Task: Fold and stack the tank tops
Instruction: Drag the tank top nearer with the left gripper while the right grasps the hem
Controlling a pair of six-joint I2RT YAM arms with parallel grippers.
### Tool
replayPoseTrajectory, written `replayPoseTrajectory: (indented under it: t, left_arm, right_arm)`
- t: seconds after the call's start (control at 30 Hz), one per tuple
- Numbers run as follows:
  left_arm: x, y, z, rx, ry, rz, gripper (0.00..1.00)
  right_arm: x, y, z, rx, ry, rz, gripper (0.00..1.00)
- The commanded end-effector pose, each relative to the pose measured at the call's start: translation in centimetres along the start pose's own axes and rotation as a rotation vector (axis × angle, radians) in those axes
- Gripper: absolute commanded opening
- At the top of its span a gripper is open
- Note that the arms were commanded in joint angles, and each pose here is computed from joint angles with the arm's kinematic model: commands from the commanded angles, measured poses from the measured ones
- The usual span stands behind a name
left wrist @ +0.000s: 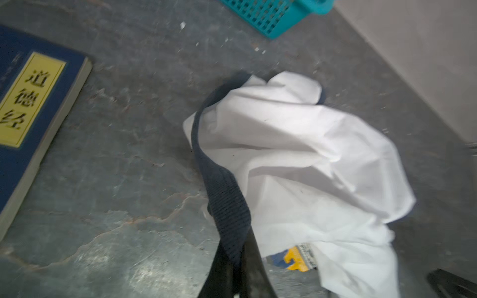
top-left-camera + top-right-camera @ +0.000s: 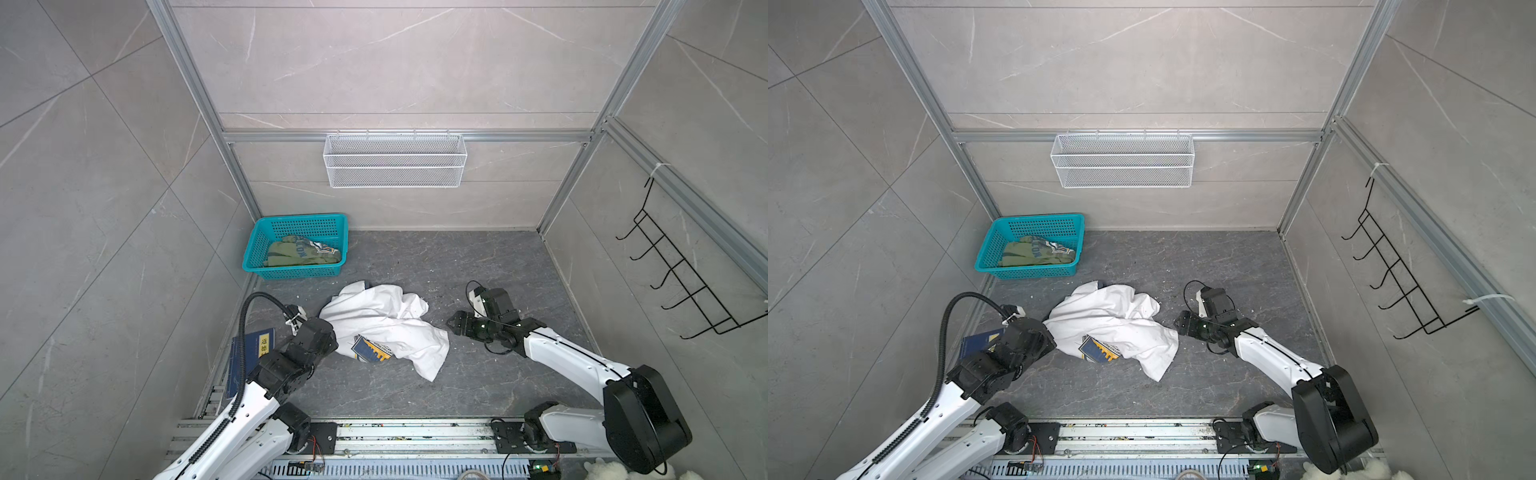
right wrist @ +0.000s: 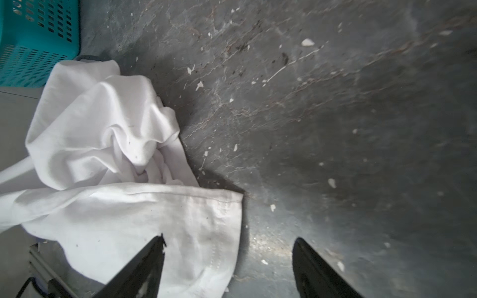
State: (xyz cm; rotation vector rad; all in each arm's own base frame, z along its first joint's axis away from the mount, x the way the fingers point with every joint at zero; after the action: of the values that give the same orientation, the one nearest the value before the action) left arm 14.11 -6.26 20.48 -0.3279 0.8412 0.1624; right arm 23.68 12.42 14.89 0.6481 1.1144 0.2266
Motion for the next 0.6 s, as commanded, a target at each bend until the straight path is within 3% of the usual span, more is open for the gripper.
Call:
replayPoseTrajectory:
  t: [0.0, 0.43, 0.57]
  left_arm:
    - [0.5, 1.6, -1.1, -0.019, 0.021, 0.094, 0.00]
    - [0.9, 2.2, -1.1, 0.028, -0.002, 0.171, 0.00]
    - [1.0, 1.9, -0.9, 0.057, 0.003, 0.182, 0.00]
  right_arm:
    - [1.6, 0.4, -1.5, 0.033, 0.055, 0.032, 0.78]
    - [5.6, 0.3, -1.0, 0.104, 0.037, 0.010, 0.70]
    - [6.9, 0.2, -1.3, 0.098, 0.067, 0.008, 0.59]
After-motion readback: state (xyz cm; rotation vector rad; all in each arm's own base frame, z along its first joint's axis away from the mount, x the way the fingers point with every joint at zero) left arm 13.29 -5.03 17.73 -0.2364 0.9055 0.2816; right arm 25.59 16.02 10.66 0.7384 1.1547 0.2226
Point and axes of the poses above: each gripper's point midway between its finger pads, its own x axis out along the fingers, its own y axis along the line the jaws close on, z = x × y, the point moved 10 cm from there along -x, back along the fingers, and after that the axes turned 11 degrees about x, right-handed, at the moved point
